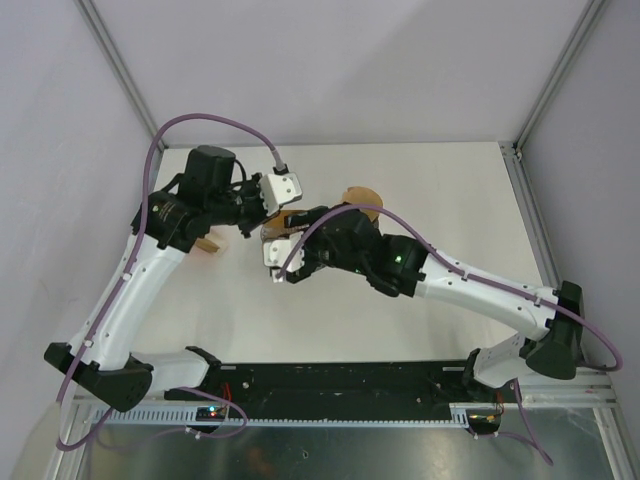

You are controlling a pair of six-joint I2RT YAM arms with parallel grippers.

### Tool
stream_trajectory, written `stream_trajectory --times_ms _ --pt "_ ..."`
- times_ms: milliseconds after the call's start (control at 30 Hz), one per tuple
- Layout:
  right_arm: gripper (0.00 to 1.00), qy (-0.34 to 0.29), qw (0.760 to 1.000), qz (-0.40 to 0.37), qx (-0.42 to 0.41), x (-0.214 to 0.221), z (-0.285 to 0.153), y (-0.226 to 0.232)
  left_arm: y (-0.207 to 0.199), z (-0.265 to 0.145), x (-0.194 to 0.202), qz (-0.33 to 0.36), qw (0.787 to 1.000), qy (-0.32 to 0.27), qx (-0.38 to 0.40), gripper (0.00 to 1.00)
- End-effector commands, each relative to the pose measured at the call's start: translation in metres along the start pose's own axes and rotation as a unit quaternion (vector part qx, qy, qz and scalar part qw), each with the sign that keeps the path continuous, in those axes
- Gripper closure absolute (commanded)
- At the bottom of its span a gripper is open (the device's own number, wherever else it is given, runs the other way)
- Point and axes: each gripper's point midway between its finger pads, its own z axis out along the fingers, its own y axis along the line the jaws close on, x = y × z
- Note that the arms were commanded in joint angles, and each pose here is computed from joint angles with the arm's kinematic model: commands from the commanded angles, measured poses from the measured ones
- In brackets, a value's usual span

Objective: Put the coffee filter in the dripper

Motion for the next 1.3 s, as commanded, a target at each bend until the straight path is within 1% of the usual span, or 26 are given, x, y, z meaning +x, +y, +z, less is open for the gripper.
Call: stream_trajectory --times_ms 0,67,167,267,400,433,467,567,633,667,767,900,1000,1067,1133,1167,1200,1233,1267 --pt "0.28 0.034 0.999 -0.02 0.028 0.0 0.0 -0.021 -0.009 -0.017 -0.02 0.004 0.999 -0.035 0.008 1.0" --pt "0.33 0.051 0.998 -0.026 0.029 0.005 0.004 -0.021 -0.011 -0.019 -0.022 0.004 0.999 -0.039 0.011 1.0" --pt "0.44 0.081 0.995 -0.039 0.035 0.014 0.007 -0.022 -0.012 -0.022 -0.027 0.003 0.999 -0.048 0.014 1.0" --pt "0.65 0.106 0.992 -0.055 0.042 0.02 0.008 -0.02 -0.011 -0.025 -0.031 0.004 0.999 -0.053 0.012 1.0" --pt "0.91 0.122 0.989 -0.075 0.046 0.019 0.007 -0.016 -0.005 -0.022 -0.027 0.008 0.999 -0.04 0.001 1.0" --pt "0.96 0.122 0.988 -0.076 0.047 0.019 0.007 -0.015 -0.005 -0.021 -0.027 0.009 0.999 -0.04 0.002 0.99" --pt "0.98 0.121 0.989 -0.077 0.046 0.019 0.008 -0.014 -0.006 -0.019 -0.027 0.01 0.999 -0.042 0.008 0.92" --pt "1.0 0.117 0.989 -0.077 0.045 0.017 0.009 -0.013 -0.013 -0.012 -0.028 0.019 0.998 -0.047 0.025 0.74" --pt "1.0 0.111 0.99 -0.076 0.042 0.014 0.01 -0.012 -0.017 -0.006 -0.025 0.021 0.998 -0.043 0.032 0.65" --pt "1.0 0.108 0.99 -0.075 0.041 0.013 0.011 -0.012 -0.017 -0.003 -0.024 0.022 0.998 -0.041 0.032 0.62" --pt "1.0 0.103 0.991 -0.073 0.041 0.01 0.011 -0.012 -0.017 0.003 -0.02 0.027 0.999 -0.036 0.032 0.57" --pt "1.0 0.093 0.992 -0.072 0.037 0.007 0.01 -0.011 -0.012 0.01 -0.013 0.035 0.999 -0.021 0.02 0.56" --pt "1.0 0.084 0.994 -0.068 0.036 0.003 0.008 -0.011 -0.013 0.013 -0.013 0.044 0.998 -0.025 0.025 0.55" --pt "1.0 0.08 0.994 -0.068 0.035 0.002 0.007 -0.011 -0.013 0.014 -0.013 0.046 0.998 -0.025 0.027 0.56" --pt "1.0 0.078 0.994 -0.068 0.032 0.001 0.007 -0.01 -0.012 0.015 -0.015 0.046 0.998 -0.027 0.027 0.7" --pt "1.0 0.077 0.994 -0.068 0.028 0.001 0.006 -0.009 -0.011 0.014 -0.018 0.046 0.998 -0.03 0.024 0.82" --pt "1.0 0.078 0.994 -0.069 0.024 0.002 0.007 -0.006 -0.01 0.014 -0.02 0.044 0.998 -0.033 0.022 0.9" --pt "1.0 0.077 0.995 -0.068 0.018 0.003 0.007 -0.004 -0.007 0.012 -0.024 0.044 0.998 -0.037 0.017 0.95" --pt "1.0 0.076 0.995 -0.068 0.012 0.003 0.008 -0.001 -0.004 0.01 -0.026 0.042 0.998 -0.039 0.01 0.97"
